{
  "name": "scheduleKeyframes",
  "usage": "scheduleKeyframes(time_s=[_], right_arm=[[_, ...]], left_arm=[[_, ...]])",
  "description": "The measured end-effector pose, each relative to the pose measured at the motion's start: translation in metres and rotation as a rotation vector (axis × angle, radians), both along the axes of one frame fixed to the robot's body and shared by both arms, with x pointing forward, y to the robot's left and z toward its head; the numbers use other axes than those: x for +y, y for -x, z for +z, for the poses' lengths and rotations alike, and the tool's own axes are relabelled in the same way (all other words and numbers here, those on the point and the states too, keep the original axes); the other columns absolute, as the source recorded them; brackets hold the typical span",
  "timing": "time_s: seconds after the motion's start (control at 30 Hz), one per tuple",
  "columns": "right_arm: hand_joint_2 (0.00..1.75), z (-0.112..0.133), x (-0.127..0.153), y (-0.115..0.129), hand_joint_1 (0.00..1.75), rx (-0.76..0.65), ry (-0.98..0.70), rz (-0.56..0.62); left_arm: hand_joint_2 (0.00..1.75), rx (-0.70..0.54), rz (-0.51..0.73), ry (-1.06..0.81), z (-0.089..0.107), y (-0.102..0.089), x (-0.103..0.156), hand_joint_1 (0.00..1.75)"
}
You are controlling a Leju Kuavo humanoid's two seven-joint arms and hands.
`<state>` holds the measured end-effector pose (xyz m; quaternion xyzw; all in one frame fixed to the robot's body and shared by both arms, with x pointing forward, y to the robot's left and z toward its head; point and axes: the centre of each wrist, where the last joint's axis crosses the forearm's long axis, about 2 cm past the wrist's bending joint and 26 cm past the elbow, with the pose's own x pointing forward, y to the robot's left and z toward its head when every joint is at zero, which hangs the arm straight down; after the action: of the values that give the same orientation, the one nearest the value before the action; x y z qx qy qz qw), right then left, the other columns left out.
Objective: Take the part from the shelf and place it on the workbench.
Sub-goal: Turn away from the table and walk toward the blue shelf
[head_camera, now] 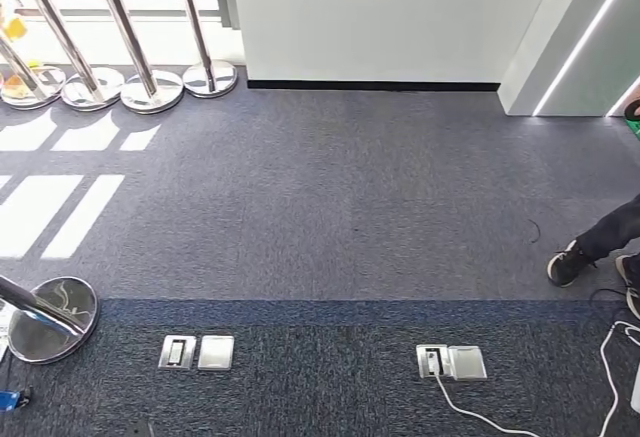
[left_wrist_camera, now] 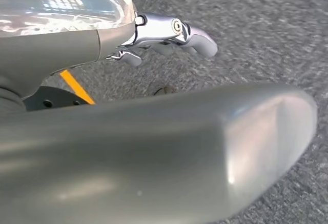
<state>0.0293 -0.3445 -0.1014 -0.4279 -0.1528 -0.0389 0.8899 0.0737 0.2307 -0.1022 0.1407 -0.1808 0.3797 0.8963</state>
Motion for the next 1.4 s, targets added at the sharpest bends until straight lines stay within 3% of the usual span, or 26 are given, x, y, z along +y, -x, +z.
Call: scheduleKeyframes(time_s=[0.23,0.6,1.4], right_arm=[[1.75,-0.005,0.021,0.003,0.00,0.083,-0.129,-0.049],[1.75,-0.006,0.030,0.000,0.00,0.091,-0.203,-0.061],[1.75,-0.008,0.047,-0.003,0.00,0.137,-0.346,-0.002]], left_arm=[[0.00,0.011,0.004,-0.006,0.000,0.000,0.001,0.00],[0.00,0.013,0.005,-0.007,0.000,0.001,0.001,0.00],[0.00,0.011,0.006,-0.005,0.000,0.000,0.000,0.00]])
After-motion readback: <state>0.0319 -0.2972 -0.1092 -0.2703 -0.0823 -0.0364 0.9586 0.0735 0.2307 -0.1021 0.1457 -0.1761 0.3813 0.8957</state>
